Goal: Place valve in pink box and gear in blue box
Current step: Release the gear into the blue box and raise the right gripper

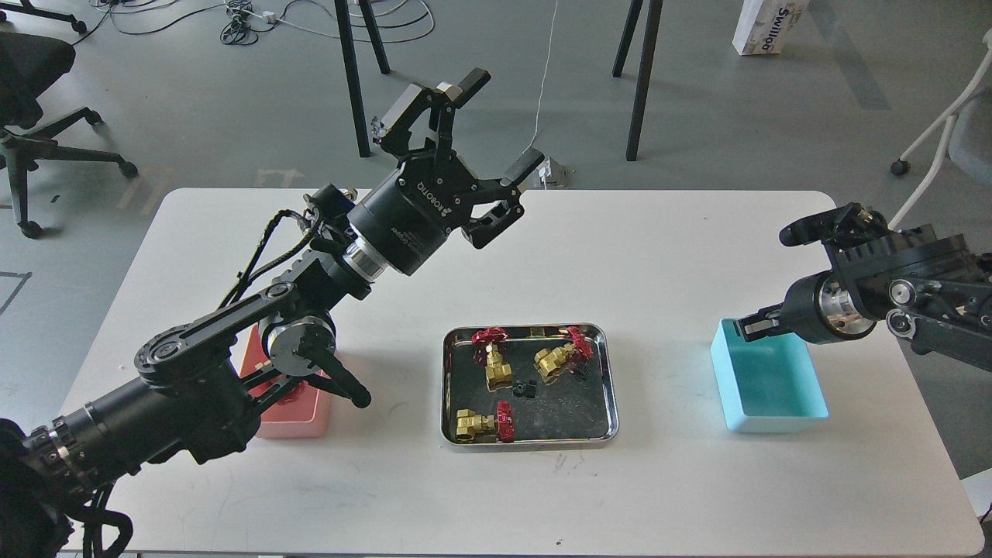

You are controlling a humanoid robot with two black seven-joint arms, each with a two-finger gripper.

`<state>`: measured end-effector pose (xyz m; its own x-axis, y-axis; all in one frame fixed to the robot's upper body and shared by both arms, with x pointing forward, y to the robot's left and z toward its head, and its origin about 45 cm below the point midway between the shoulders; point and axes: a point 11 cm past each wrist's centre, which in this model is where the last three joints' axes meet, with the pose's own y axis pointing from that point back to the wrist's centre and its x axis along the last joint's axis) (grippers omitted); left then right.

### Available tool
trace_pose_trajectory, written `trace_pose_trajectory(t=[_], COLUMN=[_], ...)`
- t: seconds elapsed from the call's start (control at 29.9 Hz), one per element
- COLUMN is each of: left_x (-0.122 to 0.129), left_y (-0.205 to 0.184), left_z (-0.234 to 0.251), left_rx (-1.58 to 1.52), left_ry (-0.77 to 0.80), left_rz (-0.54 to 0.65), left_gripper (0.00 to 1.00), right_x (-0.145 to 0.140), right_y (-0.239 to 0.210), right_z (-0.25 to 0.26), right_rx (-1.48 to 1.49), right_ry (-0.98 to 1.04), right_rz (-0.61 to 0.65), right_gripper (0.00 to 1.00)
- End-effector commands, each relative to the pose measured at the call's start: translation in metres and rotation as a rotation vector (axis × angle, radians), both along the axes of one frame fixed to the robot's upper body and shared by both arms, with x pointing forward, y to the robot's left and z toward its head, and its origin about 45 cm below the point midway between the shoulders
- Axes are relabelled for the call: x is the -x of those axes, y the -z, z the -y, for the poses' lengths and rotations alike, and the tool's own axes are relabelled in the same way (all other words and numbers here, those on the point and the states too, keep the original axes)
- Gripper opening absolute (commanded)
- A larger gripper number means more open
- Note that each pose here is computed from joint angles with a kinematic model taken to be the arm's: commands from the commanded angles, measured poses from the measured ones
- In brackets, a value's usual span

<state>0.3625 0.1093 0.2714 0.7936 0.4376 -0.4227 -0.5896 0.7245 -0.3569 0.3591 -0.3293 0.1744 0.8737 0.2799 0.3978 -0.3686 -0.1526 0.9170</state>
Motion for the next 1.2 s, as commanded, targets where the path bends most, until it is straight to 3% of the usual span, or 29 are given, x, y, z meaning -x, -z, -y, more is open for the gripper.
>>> trace_pose_trajectory(t=[0.0, 0.23, 0.33, 0.43, 0.63, 0.7, 0.87, 1.04, 1.17], left_x=[-0.001, -0.001, 0.000, 0.000, -0.008, -0.013, -0.034, -0.065, -0.093], left_y=[0.001, 0.007, 0.008, 0.009, 0.021, 0.024, 0.014, -0.010, -0.011], left_z=[0.000, 0.000, 0.000, 0.000, -0.008, -0.012, -0.025, -0.048, -0.083], left_rx=[-0.001, -0.002, -0.003, -0.005, -0.042, -0.067, -0.113, -0.152, -0.218], left_ry=[-0.003, -0.007, -0.007, -0.007, -0.042, -0.057, -0.101, -0.141, -0.221], left_rz=[-0.002, -0.017, -0.018, -0.019, -0.038, -0.030, 0.012, 0.074, 0.077], left_gripper=[0.99, 0.99, 0.99, 0.99, 0.99, 0.99, 0.99, 0.99, 0.99], right_x=[0.005, 0.010, 0.014, 0.013, 0.008, -0.002, -0.036, -0.083, -0.103], right_y=[0.000, 0.002, 0.005, 0.005, 0.001, -0.009, -0.046, -0.095, -0.118], right_z=[-0.001, 0.012, 0.017, 0.019, 0.017, 0.020, 0.019, 0.013, -0.030], right_rx=[-0.007, 0.026, 0.038, 0.036, 0.006, -0.021, -0.212, -0.662, -1.244], right_ry=[-0.007, -0.005, -0.003, 0.005, 0.031, 0.067, 0.235, 0.554, 0.748], right_rz=[-0.009, -0.009, -0.015, -0.010, 0.006, 0.038, 0.130, 0.288, 0.217], right_gripper=[0.10, 0.11, 0.17, 0.34, 0.78, 1.00, 0.99, 0.99, 0.99])
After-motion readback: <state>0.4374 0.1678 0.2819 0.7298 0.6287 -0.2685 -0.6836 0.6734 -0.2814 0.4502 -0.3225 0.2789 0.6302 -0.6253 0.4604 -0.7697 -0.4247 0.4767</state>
